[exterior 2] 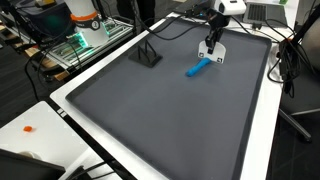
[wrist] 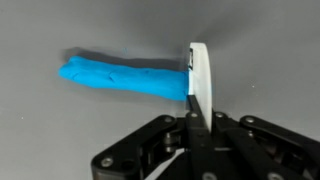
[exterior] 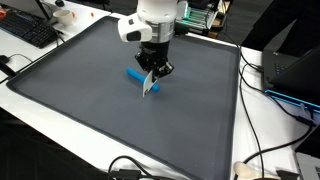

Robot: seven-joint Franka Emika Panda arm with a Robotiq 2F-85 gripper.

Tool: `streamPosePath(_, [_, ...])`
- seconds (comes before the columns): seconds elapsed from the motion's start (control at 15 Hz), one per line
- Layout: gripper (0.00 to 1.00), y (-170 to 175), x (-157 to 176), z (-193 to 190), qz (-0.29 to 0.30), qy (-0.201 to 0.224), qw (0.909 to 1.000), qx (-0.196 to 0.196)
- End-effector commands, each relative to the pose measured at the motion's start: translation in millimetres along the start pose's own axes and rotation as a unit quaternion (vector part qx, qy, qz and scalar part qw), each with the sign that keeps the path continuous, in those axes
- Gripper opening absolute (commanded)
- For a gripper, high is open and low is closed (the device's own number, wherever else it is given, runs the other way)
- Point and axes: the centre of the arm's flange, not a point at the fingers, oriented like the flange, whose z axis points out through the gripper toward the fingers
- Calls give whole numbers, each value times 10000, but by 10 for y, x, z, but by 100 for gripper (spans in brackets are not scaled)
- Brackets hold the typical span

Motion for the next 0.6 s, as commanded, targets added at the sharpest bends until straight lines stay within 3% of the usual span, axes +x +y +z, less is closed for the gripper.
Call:
streamPosePath(0.0, [1, -25, -3, 205, 29, -119, 9998, -129])
streamPosePath(0.53, [1, 6, 20, 295, 15, -433, 9988, -224])
